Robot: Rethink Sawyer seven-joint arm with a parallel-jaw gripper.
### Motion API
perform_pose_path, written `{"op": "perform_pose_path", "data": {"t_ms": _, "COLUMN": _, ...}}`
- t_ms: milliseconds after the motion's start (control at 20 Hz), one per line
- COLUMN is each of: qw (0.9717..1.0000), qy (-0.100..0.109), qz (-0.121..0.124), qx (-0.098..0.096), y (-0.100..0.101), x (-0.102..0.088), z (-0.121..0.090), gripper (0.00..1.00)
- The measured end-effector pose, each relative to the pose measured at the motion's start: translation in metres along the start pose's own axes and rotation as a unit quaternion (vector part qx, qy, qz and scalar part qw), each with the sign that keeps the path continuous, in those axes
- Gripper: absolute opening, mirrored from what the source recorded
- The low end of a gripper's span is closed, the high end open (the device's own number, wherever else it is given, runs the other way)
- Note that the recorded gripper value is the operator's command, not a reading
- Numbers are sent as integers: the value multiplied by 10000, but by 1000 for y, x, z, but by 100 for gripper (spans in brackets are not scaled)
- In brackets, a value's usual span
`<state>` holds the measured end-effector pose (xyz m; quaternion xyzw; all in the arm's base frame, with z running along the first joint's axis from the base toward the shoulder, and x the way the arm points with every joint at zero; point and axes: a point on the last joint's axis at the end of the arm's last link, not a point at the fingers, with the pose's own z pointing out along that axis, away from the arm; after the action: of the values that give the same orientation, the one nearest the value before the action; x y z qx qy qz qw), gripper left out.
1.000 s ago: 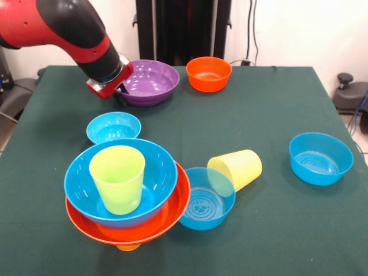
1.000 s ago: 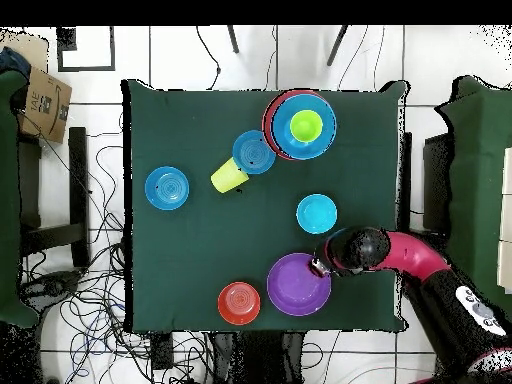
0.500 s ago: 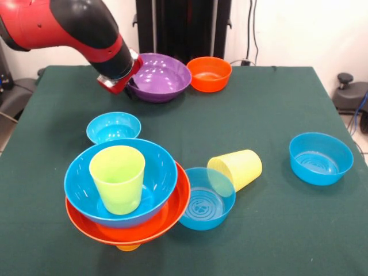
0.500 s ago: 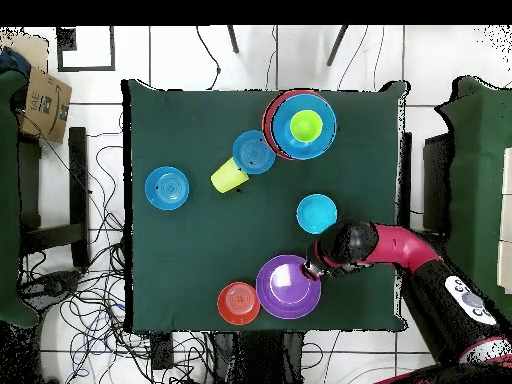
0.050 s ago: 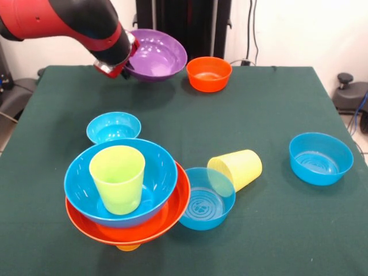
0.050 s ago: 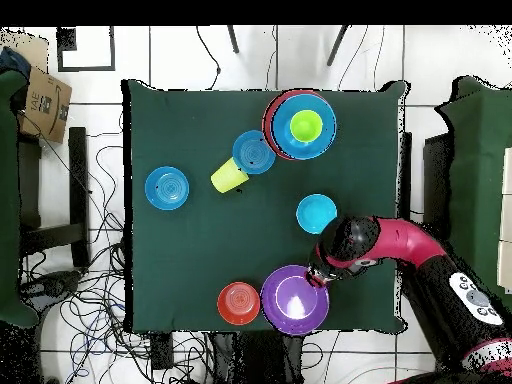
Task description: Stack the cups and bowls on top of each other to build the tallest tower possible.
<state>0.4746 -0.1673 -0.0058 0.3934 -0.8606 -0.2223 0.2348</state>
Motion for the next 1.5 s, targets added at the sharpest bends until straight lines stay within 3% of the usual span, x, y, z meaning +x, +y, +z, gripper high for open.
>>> {"op": "perform_pose_path", "data": {"t_ms": 250, "qw": 9999, "qy": 154, "qz": 39, "qx": -61, "y": 2, "x": 6, "z": -11, "gripper": 0}}
{"op": "perform_pose_path", "data": {"t_ms": 650, "qw": 9999, "qy": 121, "qz": 84, "qx": 29, "y": -5, "x": 6, "z": -25, "gripper": 0}}
{"op": "perform_pose_path", "data": {"t_ms": 950, "qw": 9992, "qy": -313, "qz": 185, "qx": 174, "y": -28, "x": -5, "z": -62, "gripper": 0}}
{"op": "perform_pose_path", "data": {"t_ms": 1150, "qw": 9984, "qy": -477, "qz": 248, "qx": 200, "y": -42, "x": -11, "z": -86, "gripper": 0}}
{"op": "perform_pose_path", "data": {"t_ms": 1500, "qw": 9967, "qy": -733, "qz": 349, "qx": 51, "y": -72, "x": -24, "z": -135, "gripper": 0}}
